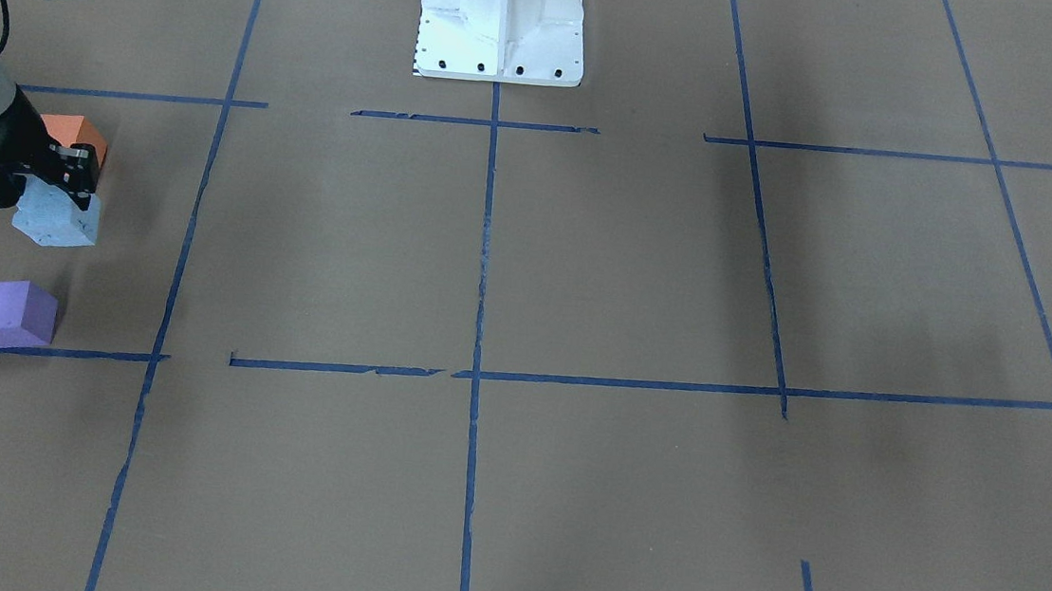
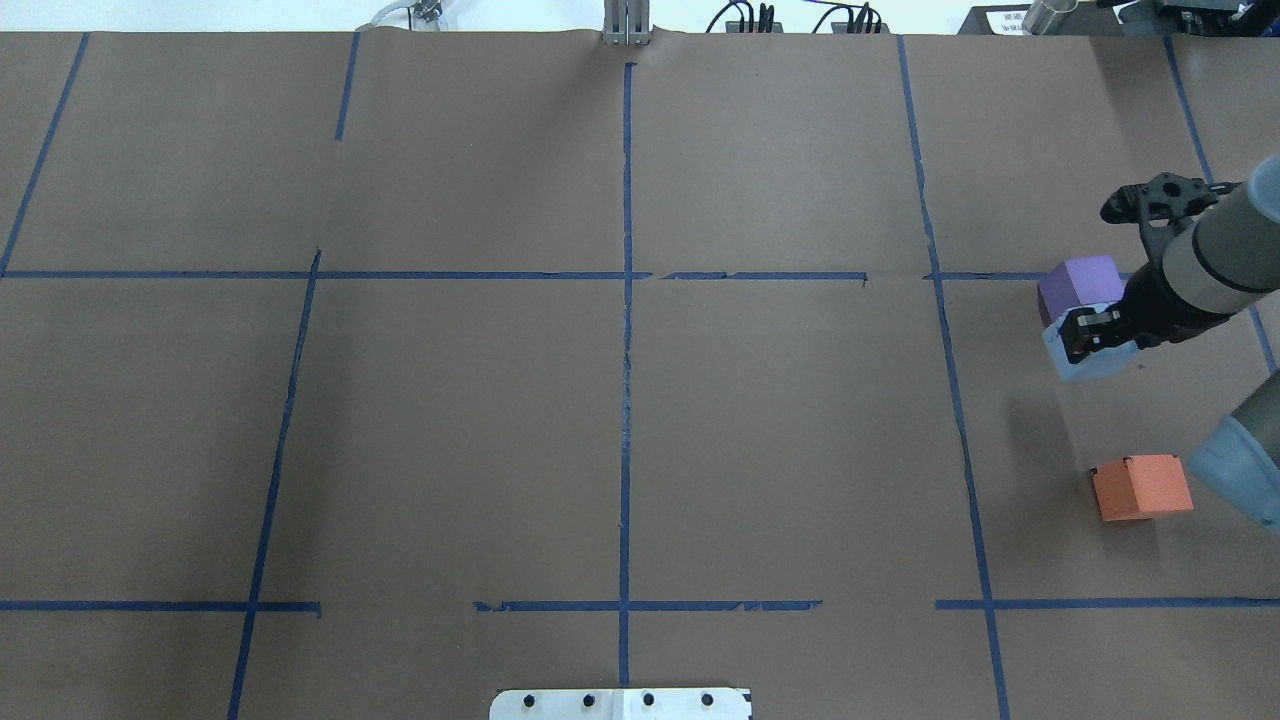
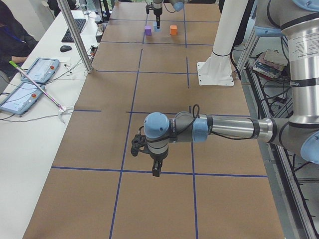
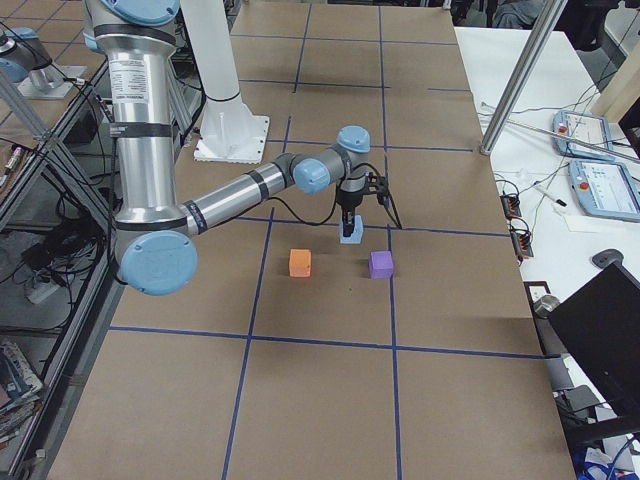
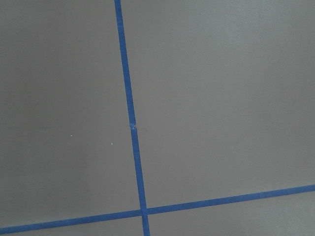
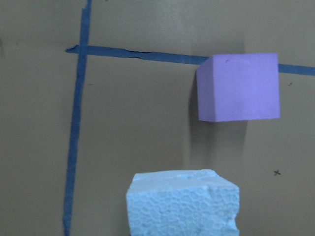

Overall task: Place blue block between orange and purple blocks
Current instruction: 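Lower the cube into the gap between purple and orange cubes, open gripper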

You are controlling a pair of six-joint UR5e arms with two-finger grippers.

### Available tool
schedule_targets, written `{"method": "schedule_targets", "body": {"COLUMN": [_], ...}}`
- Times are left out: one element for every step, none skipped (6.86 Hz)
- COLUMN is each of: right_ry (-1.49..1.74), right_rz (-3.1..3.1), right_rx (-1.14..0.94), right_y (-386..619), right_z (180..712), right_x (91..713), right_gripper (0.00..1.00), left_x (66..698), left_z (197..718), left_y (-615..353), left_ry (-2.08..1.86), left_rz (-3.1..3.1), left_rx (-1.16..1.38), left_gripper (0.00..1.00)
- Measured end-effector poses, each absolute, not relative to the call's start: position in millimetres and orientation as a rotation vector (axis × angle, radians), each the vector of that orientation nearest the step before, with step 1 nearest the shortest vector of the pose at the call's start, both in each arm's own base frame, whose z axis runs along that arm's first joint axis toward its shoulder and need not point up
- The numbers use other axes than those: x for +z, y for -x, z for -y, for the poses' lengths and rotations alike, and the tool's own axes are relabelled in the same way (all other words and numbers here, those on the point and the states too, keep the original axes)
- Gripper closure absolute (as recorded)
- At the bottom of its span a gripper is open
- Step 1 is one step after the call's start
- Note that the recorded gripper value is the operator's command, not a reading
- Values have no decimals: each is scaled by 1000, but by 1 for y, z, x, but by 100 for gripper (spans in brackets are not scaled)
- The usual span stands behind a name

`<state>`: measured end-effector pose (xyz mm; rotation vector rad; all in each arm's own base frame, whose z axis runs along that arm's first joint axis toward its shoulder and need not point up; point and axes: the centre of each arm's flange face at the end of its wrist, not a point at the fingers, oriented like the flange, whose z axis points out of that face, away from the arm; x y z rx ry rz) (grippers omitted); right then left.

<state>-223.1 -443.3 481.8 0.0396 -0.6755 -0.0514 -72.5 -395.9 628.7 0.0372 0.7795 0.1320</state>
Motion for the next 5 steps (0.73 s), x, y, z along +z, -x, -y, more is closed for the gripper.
{"method": "schedule_targets", "body": {"right_ry": [-42,-48,-54,-56,-50], "right_rz": [681,691,705,715,713], "right_rx": [-47,-34,-8,11,14], "right_y": [214,212,213,215,218], "right_z": [434,432,433,433,433], "right_x": [505,521,532,537,544], "right_gripper": [41,40,35,32,29], "left_x": [628,628,628,628,628], "left_z": [396,396,396,397,397], "left_y": [72,72,72,72,73], "left_ry": [-38,-39,-39,-39,-40], "left_rz": [-779,-779,-779,-779,-779], "left_rx": [132,133,133,133,133], "left_gripper": [0,0,0,0,0]}}
